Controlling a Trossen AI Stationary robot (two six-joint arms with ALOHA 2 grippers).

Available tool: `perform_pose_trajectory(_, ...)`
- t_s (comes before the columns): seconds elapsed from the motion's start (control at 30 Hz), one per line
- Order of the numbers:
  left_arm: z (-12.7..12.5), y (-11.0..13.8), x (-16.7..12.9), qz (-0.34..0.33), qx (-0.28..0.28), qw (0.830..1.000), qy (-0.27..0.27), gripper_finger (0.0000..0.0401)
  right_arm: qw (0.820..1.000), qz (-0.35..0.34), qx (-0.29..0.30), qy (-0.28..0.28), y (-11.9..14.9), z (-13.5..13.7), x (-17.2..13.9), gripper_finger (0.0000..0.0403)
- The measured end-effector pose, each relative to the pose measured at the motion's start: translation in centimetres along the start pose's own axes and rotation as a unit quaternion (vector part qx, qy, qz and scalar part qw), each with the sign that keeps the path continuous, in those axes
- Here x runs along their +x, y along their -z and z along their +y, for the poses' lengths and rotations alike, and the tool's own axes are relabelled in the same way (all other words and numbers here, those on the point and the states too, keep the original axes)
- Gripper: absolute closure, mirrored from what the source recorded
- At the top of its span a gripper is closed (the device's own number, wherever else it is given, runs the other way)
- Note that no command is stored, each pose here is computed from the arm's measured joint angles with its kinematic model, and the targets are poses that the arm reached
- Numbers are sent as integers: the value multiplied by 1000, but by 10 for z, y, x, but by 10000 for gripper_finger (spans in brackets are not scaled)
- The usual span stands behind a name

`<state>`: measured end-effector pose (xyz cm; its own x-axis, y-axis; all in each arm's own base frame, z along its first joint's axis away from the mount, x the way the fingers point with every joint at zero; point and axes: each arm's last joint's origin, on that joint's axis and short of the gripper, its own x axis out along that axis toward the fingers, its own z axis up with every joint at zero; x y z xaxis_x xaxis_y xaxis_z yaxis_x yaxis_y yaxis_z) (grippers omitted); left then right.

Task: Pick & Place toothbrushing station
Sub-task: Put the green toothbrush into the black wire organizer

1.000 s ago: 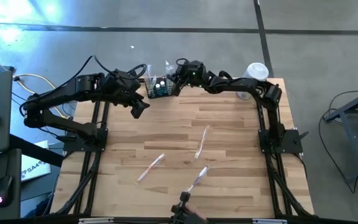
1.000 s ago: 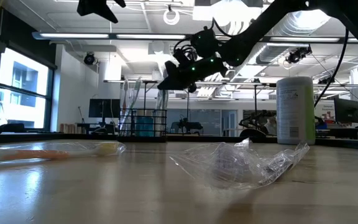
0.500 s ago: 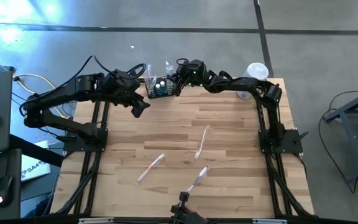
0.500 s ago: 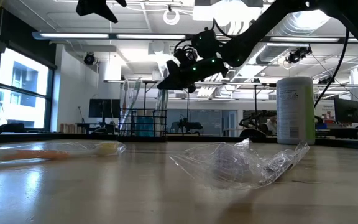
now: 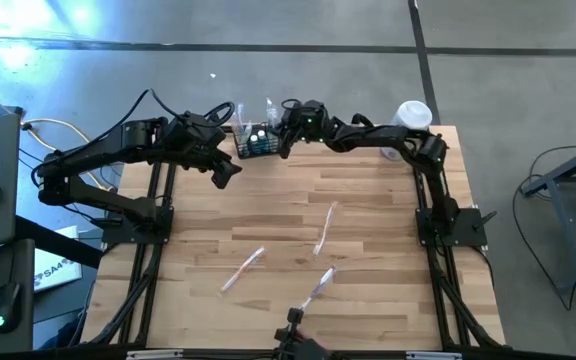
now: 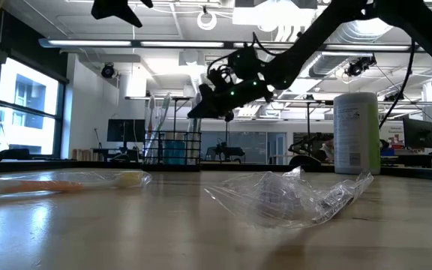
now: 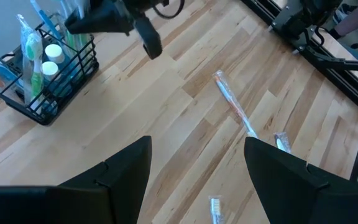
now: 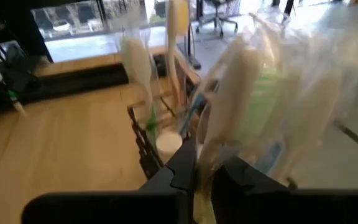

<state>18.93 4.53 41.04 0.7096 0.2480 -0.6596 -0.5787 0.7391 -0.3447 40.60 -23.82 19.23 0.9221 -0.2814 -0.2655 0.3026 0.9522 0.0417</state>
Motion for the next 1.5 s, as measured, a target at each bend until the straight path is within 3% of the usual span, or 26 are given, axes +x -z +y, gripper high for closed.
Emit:
perform_pose_trajectory(0.37, 0, 0, 0, 0, 1, 1000, 0, 146, 1000, -6, 16, 1, 0, 1, 1, 310)
perform_pose_trajectory(0.83, 0, 0, 0, 0, 2, 1000, 0, 146, 998, 14, 56, 26, 0, 1, -2, 182)
perform_pose_trajectory(1.1, 0, 0, 0, 0, 9, 1000, 0, 146, 998, -3, 47, 47, -26, 8, -17, 175)
perform_pose_trajectory(1.4, 0, 0, 0, 0, 12, 1000, 0, 146, 996, 47, 60, 37, -21, 19, -19, 174)
perform_pose_trajectory(1.5, 0, 0, 0, 0, 15, 1000, 0, 146, 996, 52, 47, 53, -32, 29, -27, 174)
